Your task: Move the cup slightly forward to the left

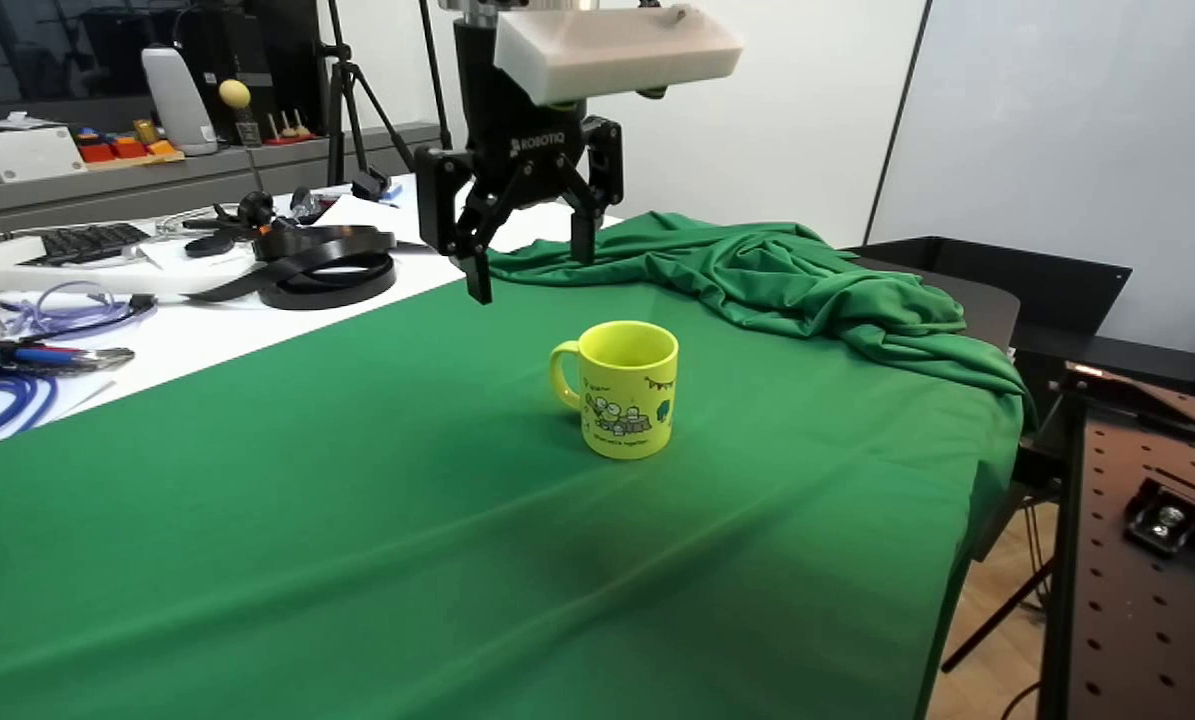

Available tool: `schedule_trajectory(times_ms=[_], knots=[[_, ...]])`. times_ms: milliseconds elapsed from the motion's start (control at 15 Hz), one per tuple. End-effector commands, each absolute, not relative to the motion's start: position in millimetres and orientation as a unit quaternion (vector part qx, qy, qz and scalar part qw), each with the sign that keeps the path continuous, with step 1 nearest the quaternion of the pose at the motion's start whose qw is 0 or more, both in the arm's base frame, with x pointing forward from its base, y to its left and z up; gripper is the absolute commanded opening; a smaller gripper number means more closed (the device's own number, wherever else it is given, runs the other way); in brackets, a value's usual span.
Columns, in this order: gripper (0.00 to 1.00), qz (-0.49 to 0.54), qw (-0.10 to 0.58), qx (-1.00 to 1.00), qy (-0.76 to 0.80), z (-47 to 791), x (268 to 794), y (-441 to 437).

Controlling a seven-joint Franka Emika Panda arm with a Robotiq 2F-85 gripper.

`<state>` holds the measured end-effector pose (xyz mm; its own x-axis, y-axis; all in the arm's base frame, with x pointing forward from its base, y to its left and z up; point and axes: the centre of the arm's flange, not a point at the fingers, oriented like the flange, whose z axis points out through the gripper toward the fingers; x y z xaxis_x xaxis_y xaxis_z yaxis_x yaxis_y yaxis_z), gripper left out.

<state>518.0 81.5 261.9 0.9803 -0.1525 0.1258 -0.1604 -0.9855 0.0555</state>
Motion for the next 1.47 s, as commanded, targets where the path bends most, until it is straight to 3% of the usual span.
schedule_trajectory(times_ms=[0,667,733,800,1400], knots=[[1.00,0.035,0.020,0.996,-0.080,246,509,67],[1.00,-0.008,0.005,0.998,-0.062,200,506,43],[0.75,-0.011,0.006,0.998,-0.060,196,507,43],[0.74,-0.014,0.009,0.998,-0.057,192,507,44],[0.11,0.002,0.013,0.998,-0.057,188,508,34]])
